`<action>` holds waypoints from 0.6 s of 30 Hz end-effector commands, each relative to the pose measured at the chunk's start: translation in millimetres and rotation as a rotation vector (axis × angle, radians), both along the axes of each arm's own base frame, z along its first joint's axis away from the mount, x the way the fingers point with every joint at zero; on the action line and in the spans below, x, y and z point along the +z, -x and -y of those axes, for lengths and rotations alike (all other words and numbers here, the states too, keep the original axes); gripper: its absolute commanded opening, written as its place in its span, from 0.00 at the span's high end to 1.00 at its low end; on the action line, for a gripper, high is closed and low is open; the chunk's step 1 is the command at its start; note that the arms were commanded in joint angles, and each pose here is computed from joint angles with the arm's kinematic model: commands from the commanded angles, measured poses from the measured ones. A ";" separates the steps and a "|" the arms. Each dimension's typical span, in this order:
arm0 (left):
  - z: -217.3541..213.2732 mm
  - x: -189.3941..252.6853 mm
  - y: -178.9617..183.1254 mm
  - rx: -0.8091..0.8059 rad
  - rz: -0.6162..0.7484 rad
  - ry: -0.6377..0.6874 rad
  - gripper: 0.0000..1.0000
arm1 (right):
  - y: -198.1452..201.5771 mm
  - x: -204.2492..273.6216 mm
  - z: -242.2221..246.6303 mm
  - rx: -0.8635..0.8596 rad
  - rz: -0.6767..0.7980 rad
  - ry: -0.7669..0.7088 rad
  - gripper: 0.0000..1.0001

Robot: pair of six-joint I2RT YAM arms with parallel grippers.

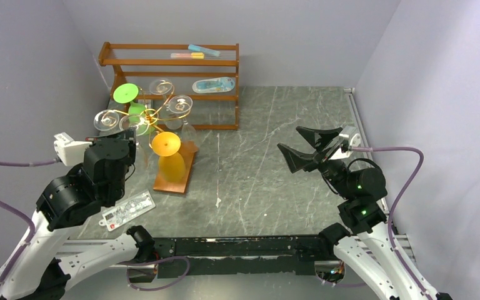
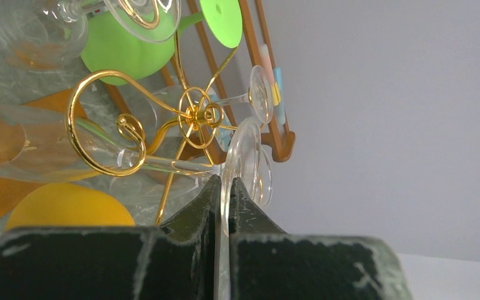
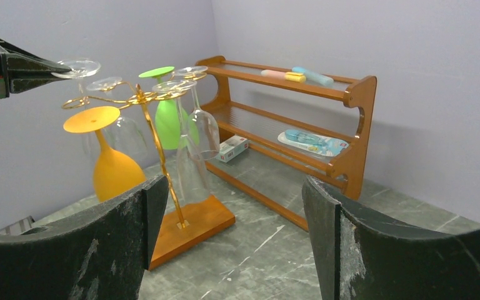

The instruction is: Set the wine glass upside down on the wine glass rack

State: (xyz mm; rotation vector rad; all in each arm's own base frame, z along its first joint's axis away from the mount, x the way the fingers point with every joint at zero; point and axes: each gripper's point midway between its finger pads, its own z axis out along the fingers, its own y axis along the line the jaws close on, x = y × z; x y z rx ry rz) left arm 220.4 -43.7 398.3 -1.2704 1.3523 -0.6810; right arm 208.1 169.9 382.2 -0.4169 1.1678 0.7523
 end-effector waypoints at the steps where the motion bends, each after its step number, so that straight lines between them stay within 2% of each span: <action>1: -15.7 5.4 -2.6 0.092 0.047 -0.023 0.95 | 0.1 -2.9 -2.4 0.009 -0.006 0.006 0.18; 10: -7.2 -1.3 -8.0 0.075 0.032 -0.031 0.95 | 0.5 -2.0 -0.8 0.002 -0.004 0.008 0.18; 18: -15.4 -18.2 -5.9 0.146 -0.008 0.006 0.95 | 0.3 -2.9 -1.8 0.007 -0.008 0.007 0.18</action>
